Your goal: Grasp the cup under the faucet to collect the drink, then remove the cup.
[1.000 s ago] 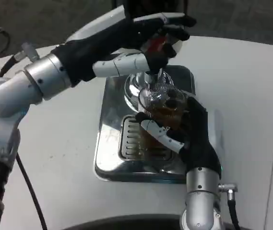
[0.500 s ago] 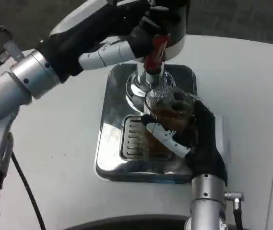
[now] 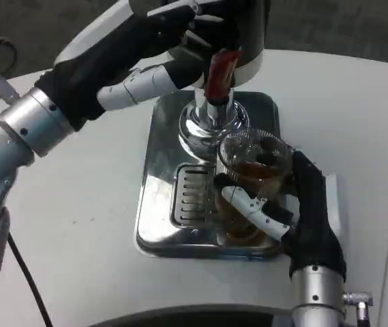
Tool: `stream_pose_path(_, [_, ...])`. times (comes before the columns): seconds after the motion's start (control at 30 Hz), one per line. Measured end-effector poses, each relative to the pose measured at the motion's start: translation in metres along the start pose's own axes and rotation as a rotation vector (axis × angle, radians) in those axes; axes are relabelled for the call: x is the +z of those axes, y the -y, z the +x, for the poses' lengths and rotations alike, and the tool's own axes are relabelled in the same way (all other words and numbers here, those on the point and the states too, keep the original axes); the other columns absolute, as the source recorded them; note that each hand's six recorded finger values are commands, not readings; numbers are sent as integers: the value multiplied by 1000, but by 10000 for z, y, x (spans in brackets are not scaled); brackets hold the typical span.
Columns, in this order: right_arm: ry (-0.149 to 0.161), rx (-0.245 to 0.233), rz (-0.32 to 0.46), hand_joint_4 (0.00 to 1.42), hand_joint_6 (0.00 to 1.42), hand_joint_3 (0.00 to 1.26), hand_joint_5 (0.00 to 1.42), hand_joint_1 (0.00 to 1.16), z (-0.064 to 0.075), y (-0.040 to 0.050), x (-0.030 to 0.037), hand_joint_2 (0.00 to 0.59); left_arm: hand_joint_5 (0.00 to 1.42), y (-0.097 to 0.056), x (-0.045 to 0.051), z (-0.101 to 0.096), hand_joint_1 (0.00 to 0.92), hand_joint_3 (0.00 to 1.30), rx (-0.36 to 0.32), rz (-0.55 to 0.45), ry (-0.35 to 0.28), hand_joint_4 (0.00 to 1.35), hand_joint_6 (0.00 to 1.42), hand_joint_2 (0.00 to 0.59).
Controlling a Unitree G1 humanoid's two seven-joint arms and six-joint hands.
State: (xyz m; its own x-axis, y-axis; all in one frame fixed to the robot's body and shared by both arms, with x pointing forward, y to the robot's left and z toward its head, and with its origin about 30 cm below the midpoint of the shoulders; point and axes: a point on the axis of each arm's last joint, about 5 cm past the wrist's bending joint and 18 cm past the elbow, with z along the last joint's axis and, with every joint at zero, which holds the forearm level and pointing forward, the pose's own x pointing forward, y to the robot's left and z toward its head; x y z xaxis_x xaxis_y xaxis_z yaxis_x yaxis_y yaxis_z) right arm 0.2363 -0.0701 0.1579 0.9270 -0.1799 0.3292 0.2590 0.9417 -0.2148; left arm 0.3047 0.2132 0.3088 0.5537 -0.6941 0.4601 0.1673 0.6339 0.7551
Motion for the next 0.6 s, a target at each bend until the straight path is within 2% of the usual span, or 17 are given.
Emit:
stream_pose_path(0.13, [-18, 6, -7, 834, 426, 718, 782, 802, -87, 77, -34, 223, 440, 6, 17, -25, 0, 234, 18, -5, -1, 279, 310, 0])
stream_pose_path(0.3, [-23, -2, 1, 834, 428, 722, 793, 801, -175, 142, -32, 223, 441, 17, 30, -90, 0, 236, 52, -24, -5, 279, 312, 0])
stream_pose_path(0.43, [-24, -21, 11, 845, 441, 748, 818, 804, -268, 224, -15, 219, 441, 21, 43, -242, 0, 237, 92, -28, -43, 280, 314, 0])
stream_pose_path(0.6, [-26, -18, 8, 855, 449, 760, 822, 806, -349, 280, -9, 219, 441, 72, 56, -465, 0, 237, 145, -40, -96, 280, 315, 0])
